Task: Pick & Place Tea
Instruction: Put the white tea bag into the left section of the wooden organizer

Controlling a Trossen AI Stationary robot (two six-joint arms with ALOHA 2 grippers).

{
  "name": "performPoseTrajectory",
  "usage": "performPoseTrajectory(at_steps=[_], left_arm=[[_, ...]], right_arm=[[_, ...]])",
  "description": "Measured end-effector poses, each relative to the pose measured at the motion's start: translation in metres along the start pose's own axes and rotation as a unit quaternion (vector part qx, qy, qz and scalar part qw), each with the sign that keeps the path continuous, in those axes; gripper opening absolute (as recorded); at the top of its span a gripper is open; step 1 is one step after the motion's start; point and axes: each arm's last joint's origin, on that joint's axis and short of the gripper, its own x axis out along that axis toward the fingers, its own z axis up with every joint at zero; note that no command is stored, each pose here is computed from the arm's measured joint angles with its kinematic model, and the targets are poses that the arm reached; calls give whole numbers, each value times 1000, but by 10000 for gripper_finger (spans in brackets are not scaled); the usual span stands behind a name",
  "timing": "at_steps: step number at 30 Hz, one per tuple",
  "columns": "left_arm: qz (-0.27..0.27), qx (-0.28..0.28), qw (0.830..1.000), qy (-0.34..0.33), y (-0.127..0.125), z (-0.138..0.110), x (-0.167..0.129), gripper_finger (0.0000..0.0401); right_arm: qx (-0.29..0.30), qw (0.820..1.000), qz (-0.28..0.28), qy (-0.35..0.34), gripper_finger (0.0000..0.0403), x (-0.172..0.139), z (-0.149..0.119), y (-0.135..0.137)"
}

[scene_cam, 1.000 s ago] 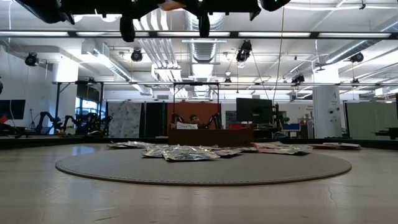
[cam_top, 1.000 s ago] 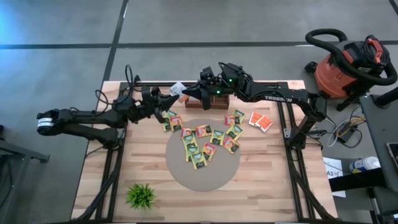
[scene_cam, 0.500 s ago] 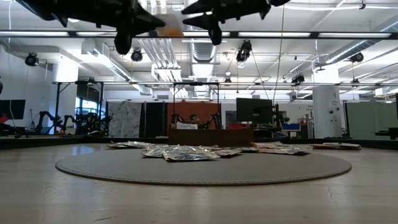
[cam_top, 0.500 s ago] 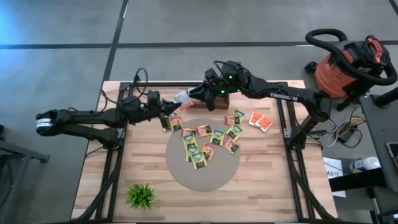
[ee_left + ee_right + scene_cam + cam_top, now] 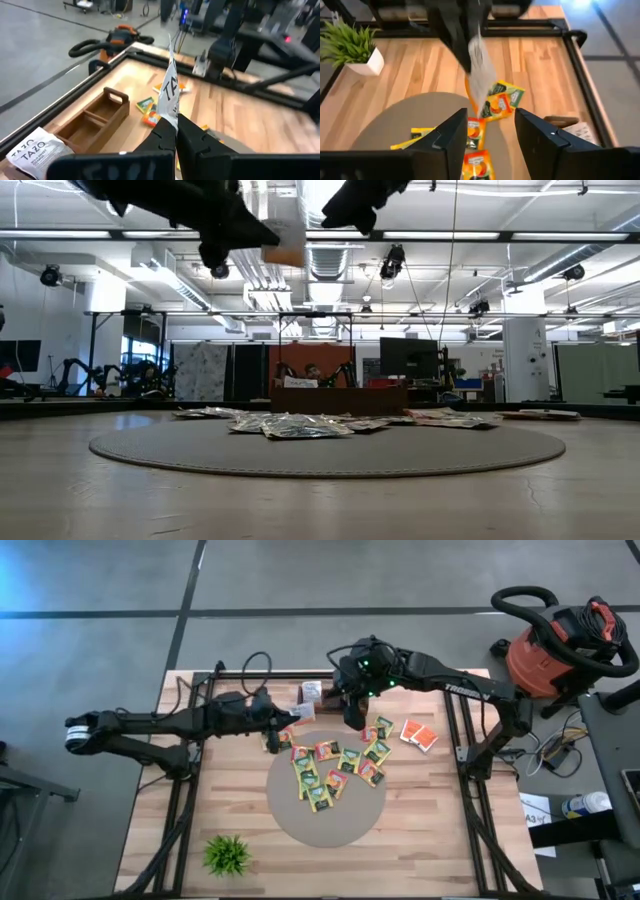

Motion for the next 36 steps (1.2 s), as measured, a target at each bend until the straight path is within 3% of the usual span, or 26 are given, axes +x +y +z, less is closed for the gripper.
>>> performPoseTrajectory(at_steps=[5, 12, 23, 29, 36], left_arm=[[-2, 29, 999, 17, -2, 4, 20, 1], [-12, 60, 998, 30, -6, 10, 42, 0], [-14, 82, 996, 34, -7, 14, 53, 0], [-14, 82, 996, 41, -7, 10, 57, 0], [-13, 82, 996, 41, -6, 9, 60, 0]], right_arm=[[-34, 999, -1, 14, 153, 5, 7, 4], [-35, 997, -5, 72, 155, 14, 1, 4], [-33, 996, -12, 86, 145, 16, -2, 5], [-32, 996, -12, 88, 108, 18, -4, 5], [-32, 996, -11, 88, 37, 20, -6, 4]])
